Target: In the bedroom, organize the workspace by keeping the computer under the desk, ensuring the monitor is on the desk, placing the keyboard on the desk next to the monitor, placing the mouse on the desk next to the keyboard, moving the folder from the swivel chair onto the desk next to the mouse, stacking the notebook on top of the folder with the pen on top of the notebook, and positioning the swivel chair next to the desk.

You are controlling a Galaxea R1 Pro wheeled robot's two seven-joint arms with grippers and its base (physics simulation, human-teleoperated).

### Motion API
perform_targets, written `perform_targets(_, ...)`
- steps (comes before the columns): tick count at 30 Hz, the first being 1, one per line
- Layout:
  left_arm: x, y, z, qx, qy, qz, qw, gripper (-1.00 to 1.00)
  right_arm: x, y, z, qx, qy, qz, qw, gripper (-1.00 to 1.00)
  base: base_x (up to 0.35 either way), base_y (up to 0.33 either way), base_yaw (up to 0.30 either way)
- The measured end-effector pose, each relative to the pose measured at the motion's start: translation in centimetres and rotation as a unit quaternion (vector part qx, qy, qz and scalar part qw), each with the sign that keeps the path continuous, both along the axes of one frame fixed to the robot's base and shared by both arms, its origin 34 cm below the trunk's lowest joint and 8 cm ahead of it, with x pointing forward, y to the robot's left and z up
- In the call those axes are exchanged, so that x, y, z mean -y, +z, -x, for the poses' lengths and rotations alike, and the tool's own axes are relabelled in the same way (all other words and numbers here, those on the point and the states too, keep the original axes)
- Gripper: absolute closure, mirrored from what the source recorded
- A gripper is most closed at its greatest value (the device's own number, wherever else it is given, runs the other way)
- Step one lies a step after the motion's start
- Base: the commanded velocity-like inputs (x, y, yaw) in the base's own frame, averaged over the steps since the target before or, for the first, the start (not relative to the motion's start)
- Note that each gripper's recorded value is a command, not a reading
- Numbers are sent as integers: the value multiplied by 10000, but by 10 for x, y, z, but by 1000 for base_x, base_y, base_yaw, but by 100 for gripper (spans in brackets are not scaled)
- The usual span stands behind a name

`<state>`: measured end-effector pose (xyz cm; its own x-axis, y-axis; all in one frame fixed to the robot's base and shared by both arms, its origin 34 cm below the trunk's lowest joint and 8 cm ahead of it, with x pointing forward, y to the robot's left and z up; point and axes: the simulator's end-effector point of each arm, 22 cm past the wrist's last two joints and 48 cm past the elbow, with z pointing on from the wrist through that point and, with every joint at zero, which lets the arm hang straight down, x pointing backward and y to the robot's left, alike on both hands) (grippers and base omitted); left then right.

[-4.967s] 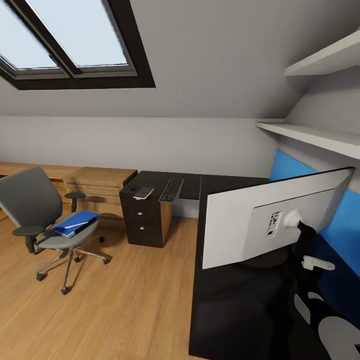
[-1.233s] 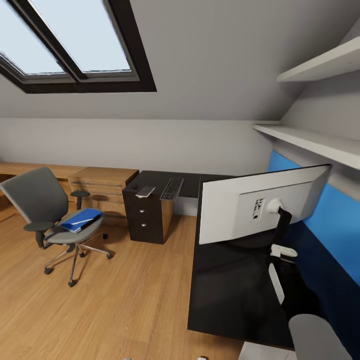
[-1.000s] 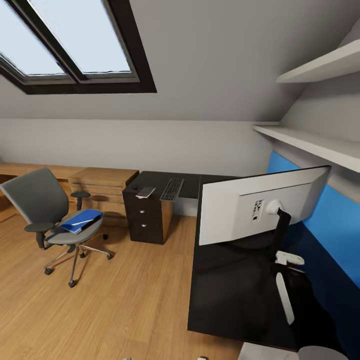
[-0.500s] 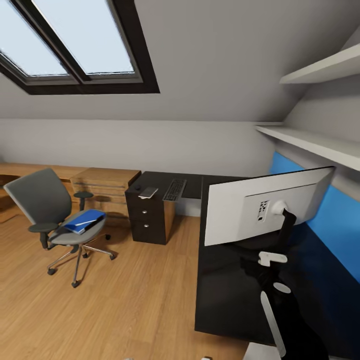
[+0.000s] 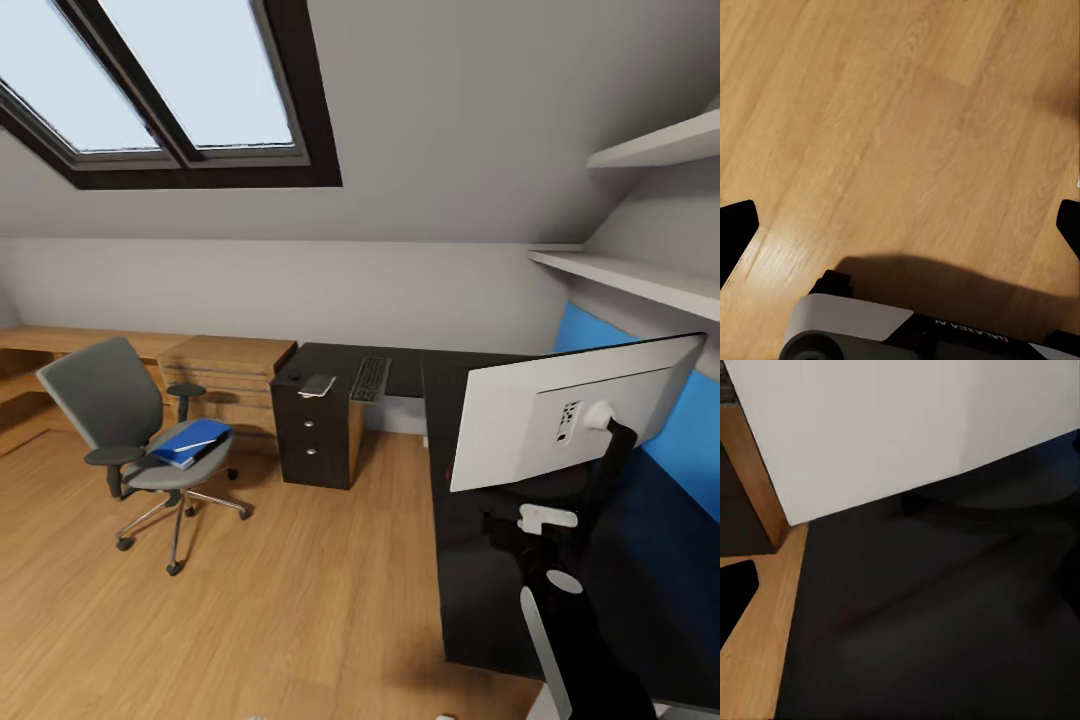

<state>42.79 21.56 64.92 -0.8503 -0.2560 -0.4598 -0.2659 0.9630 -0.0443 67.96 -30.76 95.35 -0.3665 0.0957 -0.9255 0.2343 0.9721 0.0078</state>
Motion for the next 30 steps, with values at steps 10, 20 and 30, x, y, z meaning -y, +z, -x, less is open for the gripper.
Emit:
perform_targets(10, -1, -1, 2, -22, -1, -9, 10000, -100, -36, 24, 3, 646, -825, 256, 9942, -100, 0, 103, 0)
perform_targets(20, -4, -6, 8, -105, -6, -55, 9999, -100, -80, 13, -4, 866, -1030, 765, 9879, -100, 9, 5, 0)
perform_targets(30, 1, -6, 8, -101, -60, -64, 9999, -100, -82, 12, -21, 1229, -1060, 900, 9826, -100, 138, 0, 0)
